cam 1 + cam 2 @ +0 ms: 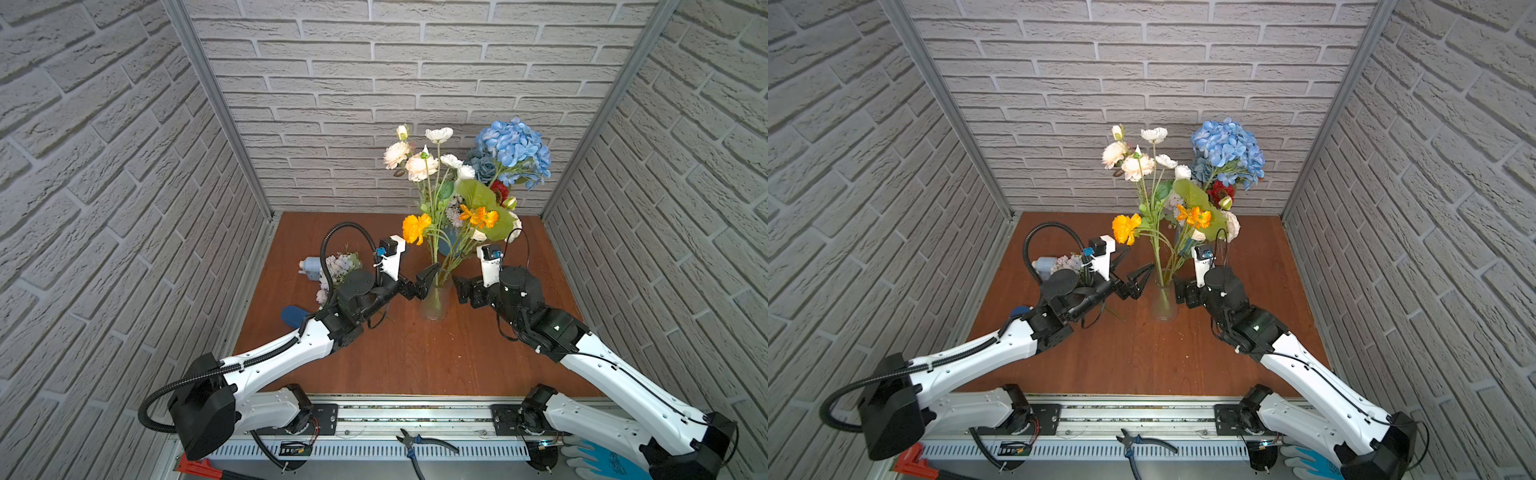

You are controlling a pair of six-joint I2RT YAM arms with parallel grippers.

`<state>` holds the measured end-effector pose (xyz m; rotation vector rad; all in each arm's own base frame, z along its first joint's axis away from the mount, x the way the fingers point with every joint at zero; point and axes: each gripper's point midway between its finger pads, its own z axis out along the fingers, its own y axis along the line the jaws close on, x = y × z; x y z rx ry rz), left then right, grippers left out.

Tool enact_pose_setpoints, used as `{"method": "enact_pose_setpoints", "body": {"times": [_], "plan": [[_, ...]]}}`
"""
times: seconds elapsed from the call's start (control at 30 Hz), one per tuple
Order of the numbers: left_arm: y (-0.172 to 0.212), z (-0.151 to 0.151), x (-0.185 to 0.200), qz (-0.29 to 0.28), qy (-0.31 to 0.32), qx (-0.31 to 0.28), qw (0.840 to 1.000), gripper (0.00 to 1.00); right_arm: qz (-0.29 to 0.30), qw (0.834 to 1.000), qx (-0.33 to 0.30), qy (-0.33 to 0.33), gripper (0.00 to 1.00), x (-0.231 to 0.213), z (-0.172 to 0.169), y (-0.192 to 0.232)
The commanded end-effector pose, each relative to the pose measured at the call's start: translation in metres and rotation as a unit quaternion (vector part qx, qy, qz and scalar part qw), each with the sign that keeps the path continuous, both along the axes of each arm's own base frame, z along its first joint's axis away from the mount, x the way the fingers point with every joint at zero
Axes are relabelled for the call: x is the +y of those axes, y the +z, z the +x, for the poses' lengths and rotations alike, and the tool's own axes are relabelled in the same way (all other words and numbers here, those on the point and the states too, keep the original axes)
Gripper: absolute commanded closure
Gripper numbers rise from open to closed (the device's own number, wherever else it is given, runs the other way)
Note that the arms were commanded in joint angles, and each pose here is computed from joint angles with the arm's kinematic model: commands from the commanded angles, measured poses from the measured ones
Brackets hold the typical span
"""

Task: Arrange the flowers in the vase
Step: 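Open the left gripper and withdraw while the right gripper reaches toward the bouquet, then grasp the pastel pink-and-lavender bouquet stem with the right gripper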

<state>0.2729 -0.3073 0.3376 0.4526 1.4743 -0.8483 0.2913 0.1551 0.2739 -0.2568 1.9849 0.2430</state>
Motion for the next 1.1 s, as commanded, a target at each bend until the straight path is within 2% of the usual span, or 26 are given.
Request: {"method": "enact_pose_setpoints", "body": {"times": [0.0,0.13,0.23,0.33,0.63,0.83,1.07], "plan": [[-0.006,0.007,0.027,0.01,0.06,0.0,0.998,0.02,0.018,0.997,-0.029,0.07,0.06,0.034,-0.006,0.028],[-0.018,0.017,0.059,0.013,0.108,0.019,0.994,0.02,0.028,0.991,0.002,0.134,0.15,0.071,-0.018,0.024],[-0.029,0.027,0.088,-0.005,0.143,0.04,0.989,0.02,0.026,0.985,0.024,0.171,0.25,0.097,-0.026,0.015],[-0.039,0.035,0.12,-0.026,0.186,0.061,0.98,0.02,0.02,0.978,0.043,0.202,0.3,0.124,-0.034,0.002],[-0.076,0.048,0.197,-0.06,0.287,0.119,0.949,0.02,-0.04,0.956,0.105,0.272,0.33,0.208,-0.039,-0.059],[-0.1,0.052,0.243,-0.097,0.341,0.167,0.92,0.02,-0.108,0.941,0.125,0.296,0.35,0.246,-0.017,-0.095],[-0.12,0.049,0.277,-0.14,0.363,0.195,0.9,0.02,-0.201,0.925,0.128,0.297,0.35,0.269,0.015,-0.137]]}}
